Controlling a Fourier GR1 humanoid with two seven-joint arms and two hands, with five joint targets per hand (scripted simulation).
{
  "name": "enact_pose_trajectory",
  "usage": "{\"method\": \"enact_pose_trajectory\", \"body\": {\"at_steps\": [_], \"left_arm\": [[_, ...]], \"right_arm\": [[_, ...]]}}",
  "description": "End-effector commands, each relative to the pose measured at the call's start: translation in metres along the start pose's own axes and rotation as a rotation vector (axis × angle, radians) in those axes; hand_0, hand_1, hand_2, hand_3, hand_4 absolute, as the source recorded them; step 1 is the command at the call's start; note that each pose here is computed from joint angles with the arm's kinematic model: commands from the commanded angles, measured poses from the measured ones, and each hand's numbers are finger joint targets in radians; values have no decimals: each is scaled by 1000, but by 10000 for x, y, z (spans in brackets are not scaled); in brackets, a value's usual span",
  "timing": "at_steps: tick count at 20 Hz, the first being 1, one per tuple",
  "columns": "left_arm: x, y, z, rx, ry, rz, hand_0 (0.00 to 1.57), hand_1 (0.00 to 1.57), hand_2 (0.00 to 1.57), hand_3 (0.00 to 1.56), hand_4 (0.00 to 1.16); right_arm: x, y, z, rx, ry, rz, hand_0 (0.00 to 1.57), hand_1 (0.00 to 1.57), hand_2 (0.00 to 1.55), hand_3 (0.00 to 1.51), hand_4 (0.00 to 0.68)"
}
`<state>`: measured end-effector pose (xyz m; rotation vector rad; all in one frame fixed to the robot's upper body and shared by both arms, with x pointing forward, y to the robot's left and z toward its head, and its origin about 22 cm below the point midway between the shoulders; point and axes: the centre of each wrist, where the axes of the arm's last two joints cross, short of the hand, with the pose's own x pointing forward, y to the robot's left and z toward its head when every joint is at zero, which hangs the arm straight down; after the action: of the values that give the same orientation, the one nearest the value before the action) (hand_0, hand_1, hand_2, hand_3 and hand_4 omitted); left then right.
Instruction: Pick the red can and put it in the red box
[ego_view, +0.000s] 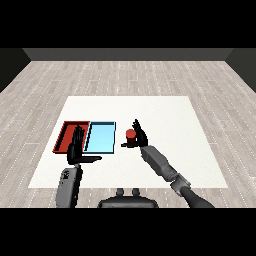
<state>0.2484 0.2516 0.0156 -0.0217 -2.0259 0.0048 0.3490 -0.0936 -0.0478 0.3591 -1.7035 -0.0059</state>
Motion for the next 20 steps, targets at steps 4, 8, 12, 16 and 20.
{"method": "enact_pose_trajectory", "body": {"at_steps": [4,8,12,16,20], "left_arm": [[78,-8,-65,-15,6,-4,0,0,0,0,0],[32,145,-25,10,-17,-28,0,0,0,0,0],[-36,63,136,-4,5,-5,0,0,0,0,0],[-58,182,-4,11,0,-32,0,0,0,0,0],[44,-80,-84,6,-2,-22,0,0,0,0,0]], "right_arm": [[15,-19,-68,-117,54,20,0,0,0,0,0],[24,-36,-87,-149,125,155,1571,1571,1509,1457,584],[84,126,-151,-169,152,196,1571,1571,1489,1437,566],[-18,46,-63,-180,178,209,1571,1571,1484,1429,575],[-14,-72,-112,-187,153,199,1571,1571,1487,1433,577]]}}
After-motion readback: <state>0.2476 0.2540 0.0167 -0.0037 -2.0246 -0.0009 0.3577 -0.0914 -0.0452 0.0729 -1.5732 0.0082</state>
